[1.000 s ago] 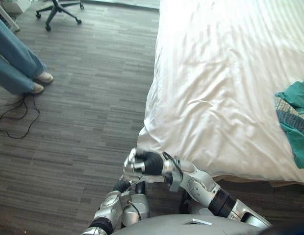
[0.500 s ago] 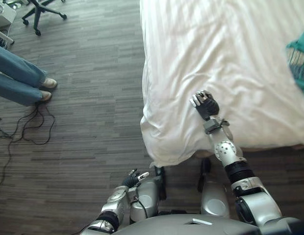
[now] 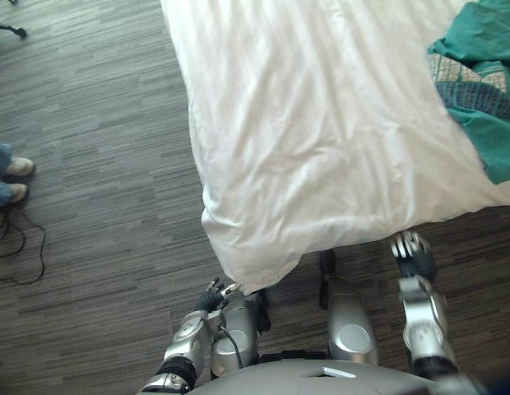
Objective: Tidy the bed and pick cloth on bed and put in laundry
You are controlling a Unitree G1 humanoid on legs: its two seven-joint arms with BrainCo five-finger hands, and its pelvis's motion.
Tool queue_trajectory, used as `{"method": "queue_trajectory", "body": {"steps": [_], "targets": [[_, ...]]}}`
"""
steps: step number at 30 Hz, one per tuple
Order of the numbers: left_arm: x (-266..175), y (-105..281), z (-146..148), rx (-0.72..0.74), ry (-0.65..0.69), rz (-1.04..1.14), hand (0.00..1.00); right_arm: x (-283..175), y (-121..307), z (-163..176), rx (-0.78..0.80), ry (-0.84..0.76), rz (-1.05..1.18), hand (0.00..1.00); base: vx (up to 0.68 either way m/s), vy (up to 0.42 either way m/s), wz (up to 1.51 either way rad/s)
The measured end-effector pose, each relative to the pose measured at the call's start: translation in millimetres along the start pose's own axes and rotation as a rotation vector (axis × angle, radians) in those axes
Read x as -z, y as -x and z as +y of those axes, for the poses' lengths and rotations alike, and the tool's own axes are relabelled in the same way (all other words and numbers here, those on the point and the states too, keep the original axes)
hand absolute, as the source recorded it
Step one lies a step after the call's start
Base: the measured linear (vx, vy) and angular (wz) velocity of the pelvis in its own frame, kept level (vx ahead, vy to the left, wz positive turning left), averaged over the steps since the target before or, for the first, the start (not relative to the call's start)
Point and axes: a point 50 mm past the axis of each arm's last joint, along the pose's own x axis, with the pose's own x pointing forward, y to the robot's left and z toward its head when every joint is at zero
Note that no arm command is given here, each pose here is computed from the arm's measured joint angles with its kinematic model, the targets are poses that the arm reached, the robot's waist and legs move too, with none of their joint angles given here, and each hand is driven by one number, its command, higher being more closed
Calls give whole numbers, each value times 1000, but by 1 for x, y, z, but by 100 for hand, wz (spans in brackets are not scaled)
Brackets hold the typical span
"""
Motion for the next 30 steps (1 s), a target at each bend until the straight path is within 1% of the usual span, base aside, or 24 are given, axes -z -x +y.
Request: {"method": "queue_trajectory", "body": {"steps": [2, 5, 6, 10, 12, 14, 17, 19, 22, 25, 27, 30], "targets": [[3, 0, 2, -19, 16, 19, 0, 17, 24, -32, 122, 73, 93, 0, 97, -9, -11], [9, 3, 6, -43, 24, 45, 0, 47, 46, -49, 196, 203, 258, 0, 55, -22, 11], [15, 5, 10, -71, 27, 64, 0, 59, 50, -49, 177, 292, 335, 0, 39, -16, 32], [33, 14, 20, -115, 29, 125, 0, 74, 49, -37, 108, 392, 414, 0, 7, 6, 30], [42, 18, 28, -138, 0, 151, 0, 73, 39, -28, 46, 468, 428, 0, -2, 9, 2], [46, 22, 32, -151, -18, 159, 0, 74, 33, -23, 12, 511, 446, 0, 0, 0, 0], [45, 22, 35, -158, -53, 145, 0, 70, 29, -22, -5, 548, 451, 0, -5, 18, -36], [48, 24, 36, -167, -35, 142, 0, 68, 27, -23, -20, 583, 465, 0, 37, 43, -85], [49, 25, 39, -171, -56, 148, 0, 75, 34, -29, -4, 575, 510, 0, 85, -11, -86], [54, 24, 33, -149, -39, 178, 0, 74, 35, -34, 9, 581, 513, 0, 47, 44, -61], [52, 21, 30, -131, -49, 188, 0, 75, 36, -36, 34, 543, 506, 0, -50, 75, -21], [41, 16, 29, -104, -97, 171, 0, 82, 37, -26, 38, 441, 467, 0, -117, 65, -16]]}}
